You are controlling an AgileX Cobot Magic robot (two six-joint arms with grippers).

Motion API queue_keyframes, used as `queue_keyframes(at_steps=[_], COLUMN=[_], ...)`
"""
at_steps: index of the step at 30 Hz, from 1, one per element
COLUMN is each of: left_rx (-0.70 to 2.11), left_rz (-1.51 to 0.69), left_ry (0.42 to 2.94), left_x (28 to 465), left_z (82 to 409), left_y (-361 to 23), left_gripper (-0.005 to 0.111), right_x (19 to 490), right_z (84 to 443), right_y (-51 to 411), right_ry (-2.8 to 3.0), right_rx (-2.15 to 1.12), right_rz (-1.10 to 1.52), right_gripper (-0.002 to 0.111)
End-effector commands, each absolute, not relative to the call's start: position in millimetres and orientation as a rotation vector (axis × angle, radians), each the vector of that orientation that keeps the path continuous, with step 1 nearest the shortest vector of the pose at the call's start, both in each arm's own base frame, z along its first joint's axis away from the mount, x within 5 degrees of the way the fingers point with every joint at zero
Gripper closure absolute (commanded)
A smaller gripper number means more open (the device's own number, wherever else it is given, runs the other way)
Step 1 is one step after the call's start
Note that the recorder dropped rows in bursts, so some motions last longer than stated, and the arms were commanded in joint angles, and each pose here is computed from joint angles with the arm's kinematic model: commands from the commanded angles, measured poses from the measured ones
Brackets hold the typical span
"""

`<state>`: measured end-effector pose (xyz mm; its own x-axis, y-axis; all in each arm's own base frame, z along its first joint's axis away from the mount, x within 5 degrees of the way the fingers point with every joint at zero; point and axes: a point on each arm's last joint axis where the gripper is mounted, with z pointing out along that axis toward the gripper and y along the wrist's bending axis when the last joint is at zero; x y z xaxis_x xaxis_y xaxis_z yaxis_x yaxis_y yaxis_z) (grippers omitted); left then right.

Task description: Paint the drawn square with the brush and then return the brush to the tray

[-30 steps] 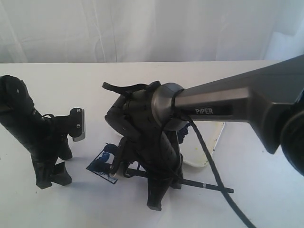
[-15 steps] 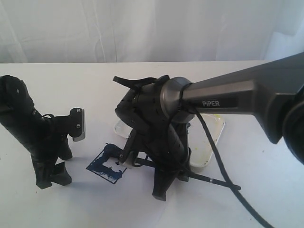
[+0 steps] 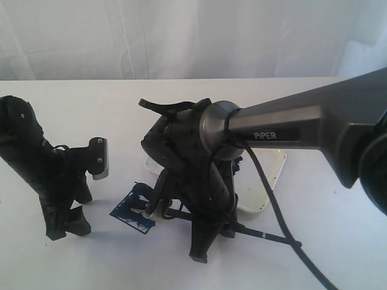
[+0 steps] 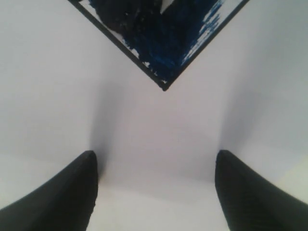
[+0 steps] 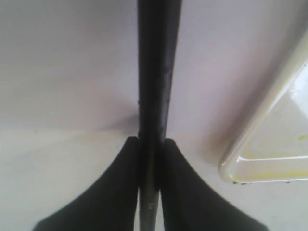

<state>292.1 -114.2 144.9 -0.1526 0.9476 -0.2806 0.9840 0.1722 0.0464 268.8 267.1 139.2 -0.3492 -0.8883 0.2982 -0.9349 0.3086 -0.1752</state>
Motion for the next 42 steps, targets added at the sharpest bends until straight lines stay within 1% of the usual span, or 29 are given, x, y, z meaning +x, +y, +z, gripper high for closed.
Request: queue_keyframes(at_steps=[1, 7, 11, 18, 23, 27, 30, 33, 42], left_rx=[1.927, 1.927, 1.927, 1.927, 1.927, 1.927, 1.927, 1.927, 1.925], left_rz=[-0.213, -0.213, -0.213, -0.213, -0.213, -0.213, -0.213, -0.213, -0.211], left_ry=[2.206, 2.206, 2.206, 2.206, 2.206, 2.206, 2.206, 2.206, 2.205], left_x=[288.1, 288.1, 288.1, 288.1, 288.1, 288.1, 288.1, 288.1, 288.3], left_z=[138.4, 138.4, 138.4, 138.4, 138.4, 138.4, 138.4, 138.4, 138.4], left_y=[-113.2, -113.2, -113.2, -113.2, -113.2, -113.2, -113.2, -113.2, -113.2], left_gripper=[0.035, 0.035, 0.035, 0.035, 0.035, 0.035, 0.035, 0.035, 0.035], right_x=[266.6, 268.3, 276.4, 283.6, 285.5, 286.6, 285.6, 280.2, 264.9], right_z=[139.7, 140.1, 141.3, 148.1, 139.6, 139.9, 139.2, 138.0, 138.1], right_y=[270.8, 269.5, 262.8, 266.2, 266.8, 266.1, 266.3, 270.4, 285.5], right_ry=[-2.376, -2.359, -2.427, -2.511, -2.487, -2.463, -2.46, -2.436, -2.375], right_rx=[1.752, 1.773, 1.699, 1.647, 1.648, 1.679, 1.677, 1.699, 1.793], right_rz=[0.456, 0.477, 0.554, 0.534, 0.554, 0.573, 0.558, 0.487, 0.497], right_gripper=[0.108, 0.108, 0.108, 0.108, 0.108, 0.108, 0.108, 0.108, 0.108])
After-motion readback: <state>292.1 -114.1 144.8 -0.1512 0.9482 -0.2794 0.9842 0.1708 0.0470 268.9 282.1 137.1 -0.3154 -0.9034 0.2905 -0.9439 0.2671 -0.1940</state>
